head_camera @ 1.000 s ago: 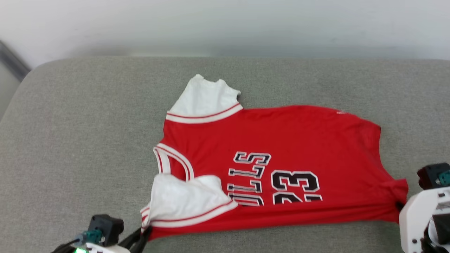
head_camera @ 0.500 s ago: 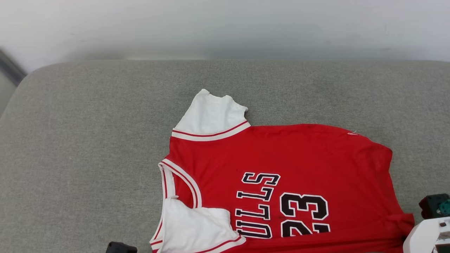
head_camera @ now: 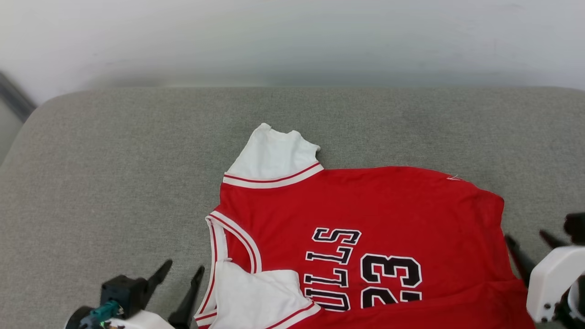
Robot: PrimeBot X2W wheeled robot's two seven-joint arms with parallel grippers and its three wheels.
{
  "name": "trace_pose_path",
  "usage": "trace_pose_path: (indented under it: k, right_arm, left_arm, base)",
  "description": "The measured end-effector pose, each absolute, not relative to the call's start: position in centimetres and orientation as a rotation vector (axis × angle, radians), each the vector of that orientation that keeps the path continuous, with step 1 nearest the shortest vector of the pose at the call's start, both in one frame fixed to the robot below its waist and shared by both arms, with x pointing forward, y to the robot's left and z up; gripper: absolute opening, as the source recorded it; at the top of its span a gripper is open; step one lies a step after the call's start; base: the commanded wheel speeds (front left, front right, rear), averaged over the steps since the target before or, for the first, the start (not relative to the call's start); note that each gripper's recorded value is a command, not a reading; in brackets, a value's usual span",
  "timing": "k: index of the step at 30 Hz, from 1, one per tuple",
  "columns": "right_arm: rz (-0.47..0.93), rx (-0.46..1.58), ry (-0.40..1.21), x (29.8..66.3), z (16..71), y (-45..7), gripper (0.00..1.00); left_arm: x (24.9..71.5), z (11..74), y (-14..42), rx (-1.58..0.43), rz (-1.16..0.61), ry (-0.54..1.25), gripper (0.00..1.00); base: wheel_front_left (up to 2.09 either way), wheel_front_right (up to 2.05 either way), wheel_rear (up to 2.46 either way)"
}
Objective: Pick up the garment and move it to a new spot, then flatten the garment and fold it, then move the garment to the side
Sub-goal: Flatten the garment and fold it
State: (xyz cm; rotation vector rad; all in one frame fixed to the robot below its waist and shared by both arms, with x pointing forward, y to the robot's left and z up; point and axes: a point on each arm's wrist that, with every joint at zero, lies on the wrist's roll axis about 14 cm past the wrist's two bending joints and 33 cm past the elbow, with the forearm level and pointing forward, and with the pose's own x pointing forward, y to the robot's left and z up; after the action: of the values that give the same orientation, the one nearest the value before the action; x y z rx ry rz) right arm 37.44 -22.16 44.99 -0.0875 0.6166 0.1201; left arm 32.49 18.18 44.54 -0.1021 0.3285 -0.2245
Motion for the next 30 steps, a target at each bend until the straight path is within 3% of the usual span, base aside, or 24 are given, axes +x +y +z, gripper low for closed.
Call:
trace_pose_path:
  k: [8, 14, 22, 30]
  right_arm:
    - [0.124, -0.014, 0.215, 40.1, 52.4, -20.6, 1.00]
    - [0.115, 0.094, 0.042, 40.0, 54.5, -19.5, 1.00]
    - [0.096, 0.096, -0.058, 40.6, 55.2, -19.7, 1.00]
    - [0.038, 0.089, -0.062, 41.8, 54.1, -21.2, 1.00]
  left_arm:
    - [36.0, 51.9, 18.1, -0.123, -0.197, 0.011, 1.00]
    - [37.3, 56.6, 18.1, -0.148, -0.160, -0.183, 1.00]
    - [39.7, 55.1, 17.7, -0.100, -0.230, -0.166, 1.00]
    - [46.8, 54.9, 15.6, 0.023, -0.427, -0.057, 1.00]
  base:
    - [0.00, 0.00, 0.00]
    - [0.00, 0.00, 0.00]
    - [0.00, 0.00, 0.00]
    - [0.00, 0.00, 0.00]
